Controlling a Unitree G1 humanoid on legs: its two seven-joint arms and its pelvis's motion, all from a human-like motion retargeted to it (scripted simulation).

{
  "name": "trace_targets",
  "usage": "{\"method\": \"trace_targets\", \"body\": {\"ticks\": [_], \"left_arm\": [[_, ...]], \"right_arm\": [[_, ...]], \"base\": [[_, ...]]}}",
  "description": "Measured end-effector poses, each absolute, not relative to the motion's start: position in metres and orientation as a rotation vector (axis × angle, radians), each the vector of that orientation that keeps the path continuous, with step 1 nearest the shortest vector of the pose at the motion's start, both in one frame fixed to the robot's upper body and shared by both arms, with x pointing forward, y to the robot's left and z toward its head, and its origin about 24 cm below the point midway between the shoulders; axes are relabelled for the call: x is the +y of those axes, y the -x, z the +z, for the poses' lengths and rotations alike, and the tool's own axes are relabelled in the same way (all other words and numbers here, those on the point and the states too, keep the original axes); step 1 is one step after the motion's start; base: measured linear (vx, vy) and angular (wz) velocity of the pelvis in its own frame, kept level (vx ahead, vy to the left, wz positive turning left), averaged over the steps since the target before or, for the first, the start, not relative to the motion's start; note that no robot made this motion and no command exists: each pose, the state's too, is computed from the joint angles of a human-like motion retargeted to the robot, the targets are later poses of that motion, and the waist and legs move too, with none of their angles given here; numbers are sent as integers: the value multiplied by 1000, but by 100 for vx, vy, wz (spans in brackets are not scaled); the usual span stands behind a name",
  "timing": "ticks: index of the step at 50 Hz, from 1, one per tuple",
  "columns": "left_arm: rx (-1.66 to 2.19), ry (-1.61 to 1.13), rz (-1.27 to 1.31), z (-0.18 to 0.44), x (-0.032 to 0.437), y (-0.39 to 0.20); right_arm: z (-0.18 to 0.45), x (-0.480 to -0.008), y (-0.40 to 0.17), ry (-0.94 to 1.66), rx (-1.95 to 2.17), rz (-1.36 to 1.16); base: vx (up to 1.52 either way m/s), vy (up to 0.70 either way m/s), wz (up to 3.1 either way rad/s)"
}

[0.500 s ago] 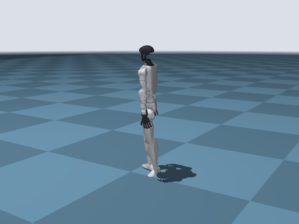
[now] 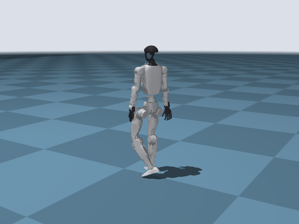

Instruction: In place motions

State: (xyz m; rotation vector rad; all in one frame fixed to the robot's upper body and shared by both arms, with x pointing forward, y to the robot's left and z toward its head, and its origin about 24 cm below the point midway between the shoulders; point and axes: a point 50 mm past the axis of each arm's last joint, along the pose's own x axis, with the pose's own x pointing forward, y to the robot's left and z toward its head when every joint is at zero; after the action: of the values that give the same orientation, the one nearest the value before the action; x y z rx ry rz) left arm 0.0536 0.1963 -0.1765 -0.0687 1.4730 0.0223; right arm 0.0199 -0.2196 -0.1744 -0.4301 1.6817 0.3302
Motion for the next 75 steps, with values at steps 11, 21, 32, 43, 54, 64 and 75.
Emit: {"method": "trace_targets", "body": {"ticks": [11,21,32,43,54,64,75], "left_arm": [[1461,-17,-107,-178,184,-53],[1477,-40,-65,-178,197,-44],[1422,-100,-60,-171,221,-65],[1392,-27,16,-170,216,-77],[1595,108,228,-176,219,0],[1758,486,522,-172,175,78],[1714,466,406,-176,164,62]], "right_arm": [[-176,-210,-26,425,1657,378],[-176,-209,-5,396,1734,360],[-173,-217,19,375,1801,327],[-162,-265,28,547,1815,234],[-161,-264,26,518,1828,107],[-175,-205,-60,382,1480,302],[-163,-187,-111,390,1220,396]], "base": [[0,-1,-60],[12,-22,67],[33,-26,205],[38,-7,349],[42,-12,292],[26,-18,99],[21,-22,84]]}}
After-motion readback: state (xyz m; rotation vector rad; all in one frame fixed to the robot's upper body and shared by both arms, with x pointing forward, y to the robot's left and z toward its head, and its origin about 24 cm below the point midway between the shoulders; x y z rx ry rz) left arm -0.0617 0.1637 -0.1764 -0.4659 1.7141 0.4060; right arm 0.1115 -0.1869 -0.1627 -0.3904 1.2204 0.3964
